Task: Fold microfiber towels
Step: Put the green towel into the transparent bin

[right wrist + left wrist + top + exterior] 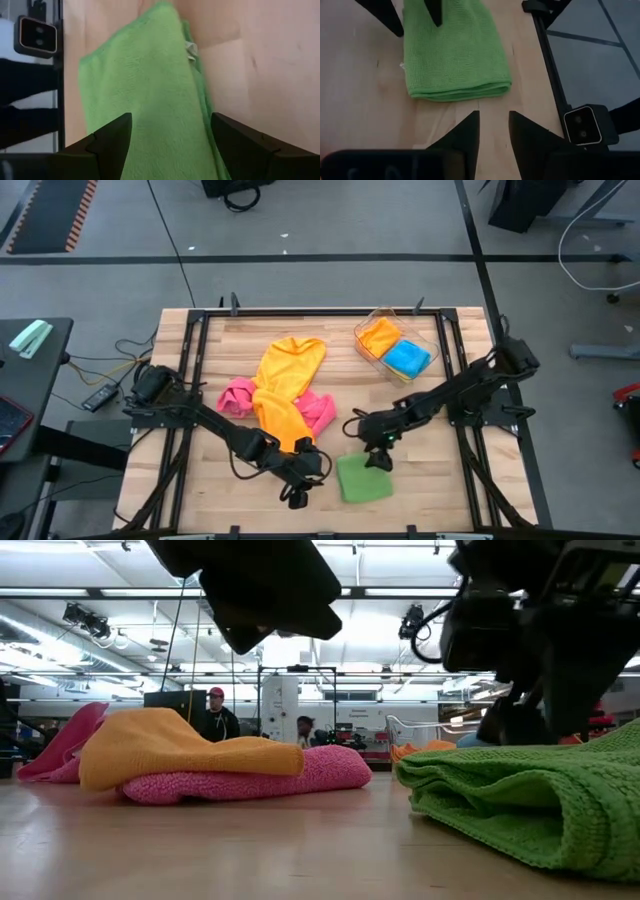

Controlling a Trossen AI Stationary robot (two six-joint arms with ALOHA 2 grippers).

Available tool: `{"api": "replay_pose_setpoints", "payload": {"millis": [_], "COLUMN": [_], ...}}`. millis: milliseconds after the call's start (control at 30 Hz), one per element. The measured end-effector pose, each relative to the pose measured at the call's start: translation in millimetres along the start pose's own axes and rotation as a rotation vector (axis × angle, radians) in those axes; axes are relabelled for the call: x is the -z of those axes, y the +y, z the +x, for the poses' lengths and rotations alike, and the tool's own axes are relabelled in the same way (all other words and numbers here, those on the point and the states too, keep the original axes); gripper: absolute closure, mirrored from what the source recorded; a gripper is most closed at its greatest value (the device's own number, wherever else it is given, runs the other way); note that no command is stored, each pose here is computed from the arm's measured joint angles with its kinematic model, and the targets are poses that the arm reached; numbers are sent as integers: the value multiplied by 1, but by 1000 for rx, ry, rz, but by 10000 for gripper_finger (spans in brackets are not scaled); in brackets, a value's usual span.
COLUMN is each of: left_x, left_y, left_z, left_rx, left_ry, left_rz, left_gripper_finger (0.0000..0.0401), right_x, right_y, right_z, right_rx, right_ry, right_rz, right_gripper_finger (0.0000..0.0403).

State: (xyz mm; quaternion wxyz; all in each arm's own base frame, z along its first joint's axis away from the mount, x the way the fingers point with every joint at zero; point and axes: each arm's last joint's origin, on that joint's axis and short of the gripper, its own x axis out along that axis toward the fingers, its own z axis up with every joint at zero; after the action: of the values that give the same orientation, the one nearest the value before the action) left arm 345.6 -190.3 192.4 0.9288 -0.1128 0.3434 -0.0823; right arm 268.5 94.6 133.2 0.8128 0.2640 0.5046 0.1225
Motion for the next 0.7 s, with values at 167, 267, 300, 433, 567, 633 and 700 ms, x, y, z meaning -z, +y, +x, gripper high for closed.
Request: {"api": "replay_pose_setpoints", "payload": {"millis": [167, 267, 300, 433, 567, 633, 700], "left_x": [0, 0, 0, 0, 0, 0, 0], "left_y": [2, 1, 1, 1, 1, 1, 1], "left_z": [0, 0, 0, 0, 0, 0, 0], "left_rx": [1, 5, 6, 5, 7, 7, 7], "left_ry": [6, 8, 9, 11, 7, 6, 6], "left_rz": [-6, -13, -15, -25, -32, -38, -48], "left_gripper_finger": [293, 294, 294, 294, 294, 294, 294], "right_x": [-9, -15, -16, -16, -14, -14, -12], "right_y": [1, 3, 4, 3, 1, 1, 2], "right_z": [20, 29, 30, 33, 37, 37, 38], "right_rx": [26, 30, 35, 73, 77, 81, 83], "right_ry": [56, 79, 87, 105, 123, 123, 128], "right_rz": [-12, -18, -24, -52, -73, -86, -99], "right_gripper_finger": [123, 123, 123, 136, 180, 208, 239]}}
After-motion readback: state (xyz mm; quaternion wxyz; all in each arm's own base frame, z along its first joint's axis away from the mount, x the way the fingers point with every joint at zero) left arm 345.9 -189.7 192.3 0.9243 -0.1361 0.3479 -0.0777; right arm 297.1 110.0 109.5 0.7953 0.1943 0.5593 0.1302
